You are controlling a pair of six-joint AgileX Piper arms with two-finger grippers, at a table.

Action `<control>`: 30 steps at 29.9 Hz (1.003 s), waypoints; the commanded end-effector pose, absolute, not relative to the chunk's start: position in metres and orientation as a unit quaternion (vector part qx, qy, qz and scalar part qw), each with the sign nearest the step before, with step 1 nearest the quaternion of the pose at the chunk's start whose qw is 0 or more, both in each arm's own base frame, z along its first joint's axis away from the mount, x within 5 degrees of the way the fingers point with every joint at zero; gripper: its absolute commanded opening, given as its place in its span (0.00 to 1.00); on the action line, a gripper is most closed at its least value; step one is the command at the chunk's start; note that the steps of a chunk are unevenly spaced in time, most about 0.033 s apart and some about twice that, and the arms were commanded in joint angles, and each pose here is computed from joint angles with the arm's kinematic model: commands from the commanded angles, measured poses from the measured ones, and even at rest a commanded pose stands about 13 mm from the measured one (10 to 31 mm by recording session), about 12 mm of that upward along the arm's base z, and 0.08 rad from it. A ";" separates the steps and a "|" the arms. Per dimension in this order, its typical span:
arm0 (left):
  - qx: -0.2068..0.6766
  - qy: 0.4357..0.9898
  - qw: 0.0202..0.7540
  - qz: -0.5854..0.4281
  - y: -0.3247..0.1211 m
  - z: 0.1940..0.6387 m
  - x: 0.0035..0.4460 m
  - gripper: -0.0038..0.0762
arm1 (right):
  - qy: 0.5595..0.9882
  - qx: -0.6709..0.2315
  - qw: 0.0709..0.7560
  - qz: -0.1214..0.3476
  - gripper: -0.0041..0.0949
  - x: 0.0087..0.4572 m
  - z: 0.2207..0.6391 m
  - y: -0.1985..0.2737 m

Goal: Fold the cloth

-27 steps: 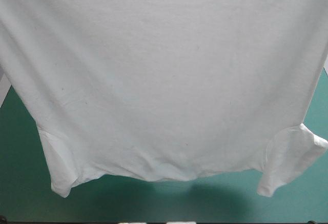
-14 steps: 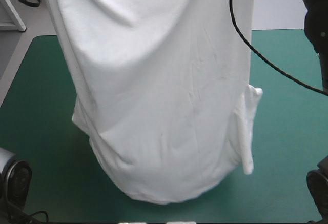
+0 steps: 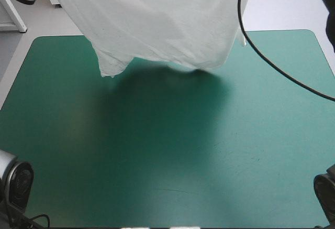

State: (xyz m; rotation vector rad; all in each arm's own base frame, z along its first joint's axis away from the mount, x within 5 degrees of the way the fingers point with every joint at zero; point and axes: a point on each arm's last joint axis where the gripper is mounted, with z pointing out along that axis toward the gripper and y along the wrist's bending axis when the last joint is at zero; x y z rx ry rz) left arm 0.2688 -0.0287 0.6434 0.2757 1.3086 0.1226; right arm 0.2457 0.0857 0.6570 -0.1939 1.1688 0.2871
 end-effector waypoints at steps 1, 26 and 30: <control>0.136 0.638 0.757 0.039 -0.033 0.627 0.283 0.04 | 0.647 -0.079 0.753 0.092 0.02 0.279 0.622 0.089; 0.119 0.930 0.327 -0.118 -0.053 0.330 0.317 0.04 | 0.927 -0.087 0.352 0.097 0.02 0.290 0.315 0.110; 0.134 0.947 0.260 -0.134 -0.050 0.325 0.257 0.04 | 0.953 -0.111 0.272 0.068 0.02 0.234 0.303 0.088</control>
